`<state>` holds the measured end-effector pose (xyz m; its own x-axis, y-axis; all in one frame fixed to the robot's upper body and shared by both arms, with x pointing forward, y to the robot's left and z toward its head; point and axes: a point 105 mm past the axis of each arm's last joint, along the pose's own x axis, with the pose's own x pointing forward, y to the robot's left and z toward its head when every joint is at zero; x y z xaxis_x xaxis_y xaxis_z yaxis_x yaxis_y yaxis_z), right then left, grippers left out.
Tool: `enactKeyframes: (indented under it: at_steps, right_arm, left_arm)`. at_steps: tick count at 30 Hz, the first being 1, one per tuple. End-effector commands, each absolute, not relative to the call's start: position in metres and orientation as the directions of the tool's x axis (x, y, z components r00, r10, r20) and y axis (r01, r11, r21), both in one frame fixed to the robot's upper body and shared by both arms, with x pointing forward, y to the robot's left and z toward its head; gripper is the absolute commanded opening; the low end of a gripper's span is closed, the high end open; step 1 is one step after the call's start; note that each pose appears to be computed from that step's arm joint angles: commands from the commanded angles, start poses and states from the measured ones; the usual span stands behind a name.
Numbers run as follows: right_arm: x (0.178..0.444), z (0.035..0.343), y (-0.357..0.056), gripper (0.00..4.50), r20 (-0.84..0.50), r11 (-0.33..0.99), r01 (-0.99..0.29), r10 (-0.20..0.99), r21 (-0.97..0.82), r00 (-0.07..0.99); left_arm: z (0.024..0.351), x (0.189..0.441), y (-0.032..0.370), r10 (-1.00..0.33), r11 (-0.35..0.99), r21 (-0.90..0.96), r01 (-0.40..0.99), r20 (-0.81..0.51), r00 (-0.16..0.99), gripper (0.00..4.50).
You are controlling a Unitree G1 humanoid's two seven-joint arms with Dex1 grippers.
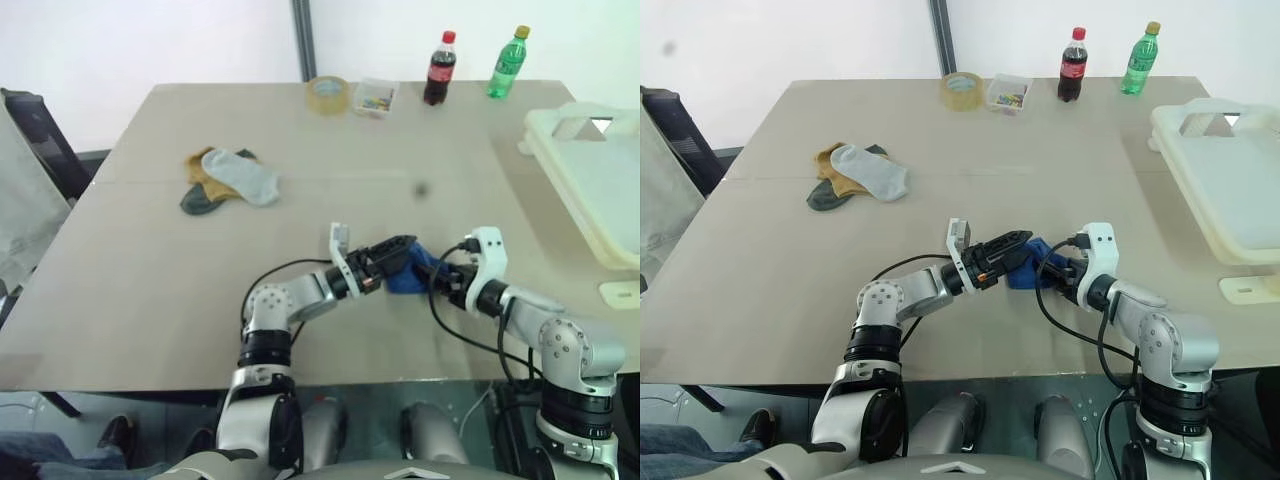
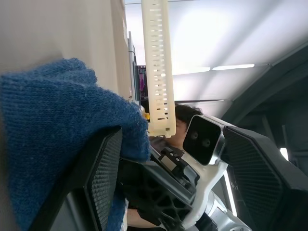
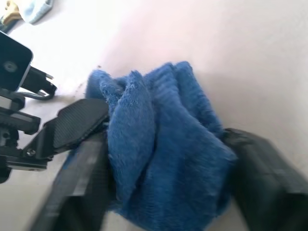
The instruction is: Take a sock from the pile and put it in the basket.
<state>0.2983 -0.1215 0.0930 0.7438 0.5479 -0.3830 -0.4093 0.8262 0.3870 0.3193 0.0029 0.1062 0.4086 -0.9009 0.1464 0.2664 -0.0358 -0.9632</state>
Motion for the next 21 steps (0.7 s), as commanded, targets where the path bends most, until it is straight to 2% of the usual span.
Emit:
enactKeyframes:
  at_steps: [1, 3, 5, 13, 15, 17, 21]
  right_arm:
    - [0.287, 0.081, -0.106, 1.59, -0.424, 0.785, -0.446, 0.611, 0.43, 0.668]
    - [0.286, 0.08, -0.105, 0.55, -0.428, 0.783, -0.454, 0.616, 0.426, 0.661]
    - [0.285, 0.079, -0.105, 0.04, -0.432, 0.783, -0.457, 0.617, 0.421, 0.658]
    - [0.283, 0.077, -0.106, 0.04, -0.447, 0.791, -0.458, 0.609, 0.406, 0.655]
    - [0.284, 0.078, -0.11, 0.04, -0.448, 0.798, -0.447, 0.598, 0.404, 0.665]
    - [0.284, 0.079, -0.117, 0.04, -0.45, 0.809, -0.432, 0.583, 0.398, 0.677]
    - [0.28, 0.076, -0.129, 0.04, -0.462, 0.827, -0.401, 0.555, 0.394, 0.692]
  left_arm:
    - [0.103, 0.318, 0.001, -0.902, -0.039, -0.967, 0.251, 0.142, 0.407, 3.64]
    - [0.103, 0.318, 0.002, -0.901, -0.038, -0.967, 0.251, 0.141, 0.409, 3.64]
    - [0.102, 0.318, 0.002, -0.901, -0.037, -0.968, 0.25, 0.14, 0.411, 3.64]
    - [0.102, 0.317, 0.01, -0.909, 0.019, -0.952, 0.307, 0.112, 0.402, 3.64]
    - [0.103, 0.314, 0.016, -0.919, 0.103, -0.912, 0.397, 0.066, 0.39, 3.64]
    - [0.105, 0.308, 0.022, -0.931, 0.253, -0.765, 0.593, -0.024, 0.365, 3.64]
    - [0.106, 0.285, 0.035, -0.948, 0.317, -0.43, 0.846, -0.121, 0.294, 3.64]
